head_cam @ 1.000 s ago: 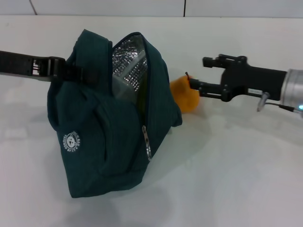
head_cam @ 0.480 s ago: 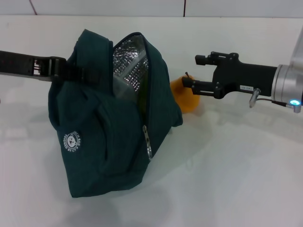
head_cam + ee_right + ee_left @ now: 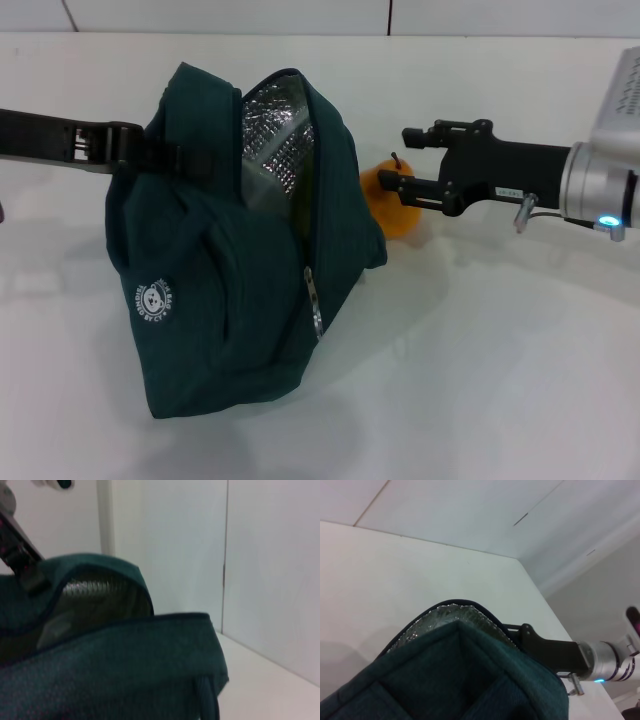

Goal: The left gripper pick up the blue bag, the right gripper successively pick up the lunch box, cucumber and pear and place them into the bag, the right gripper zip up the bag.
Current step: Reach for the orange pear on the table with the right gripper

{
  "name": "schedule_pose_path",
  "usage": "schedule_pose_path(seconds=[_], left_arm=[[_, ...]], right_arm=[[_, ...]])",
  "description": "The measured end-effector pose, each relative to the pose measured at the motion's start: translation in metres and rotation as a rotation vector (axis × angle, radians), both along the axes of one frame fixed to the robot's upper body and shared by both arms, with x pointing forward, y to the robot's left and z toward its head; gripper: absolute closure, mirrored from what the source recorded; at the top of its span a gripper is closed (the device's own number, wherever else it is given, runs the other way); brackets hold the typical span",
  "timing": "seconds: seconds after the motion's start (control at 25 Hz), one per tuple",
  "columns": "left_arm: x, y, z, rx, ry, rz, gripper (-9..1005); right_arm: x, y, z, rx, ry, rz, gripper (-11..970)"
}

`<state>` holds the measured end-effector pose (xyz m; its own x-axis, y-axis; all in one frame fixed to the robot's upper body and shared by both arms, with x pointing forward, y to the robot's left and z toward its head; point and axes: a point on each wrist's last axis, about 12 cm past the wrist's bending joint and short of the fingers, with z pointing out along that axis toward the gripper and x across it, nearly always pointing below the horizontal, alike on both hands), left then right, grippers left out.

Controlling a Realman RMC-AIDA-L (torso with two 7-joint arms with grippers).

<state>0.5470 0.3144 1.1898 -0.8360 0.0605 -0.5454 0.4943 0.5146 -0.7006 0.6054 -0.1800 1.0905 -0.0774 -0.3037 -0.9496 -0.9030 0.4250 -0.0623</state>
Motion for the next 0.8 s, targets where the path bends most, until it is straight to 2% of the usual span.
schedule_pose_path(seconds=[0.24, 0.48, 0.72, 0.8], left_arm=[[0.000, -0.001, -0.001, -0.002, -0.003, 0.001, 953], [0.001, -0.001, -0.001, -0.003, -0.006, -0.004, 953], [0.000, 0.000, -0.002, 0.000, -0.010, 0.000, 953], [0.000, 0.001, -0.003, 0.000, -0.009, 0.002, 953]], right_arm=[[0.004, 0.008, -0.004, -0.052, -0.006, -0.012, 378], [0.006, 0.011, -0.001, -0.055, -0.045, -0.009, 591], [0.007, 0.012, 0.001, -0.053, -0.051, -0.006, 693], [0.007, 0.012, 0.001, -0.052, -0.052, -0.005, 767]])
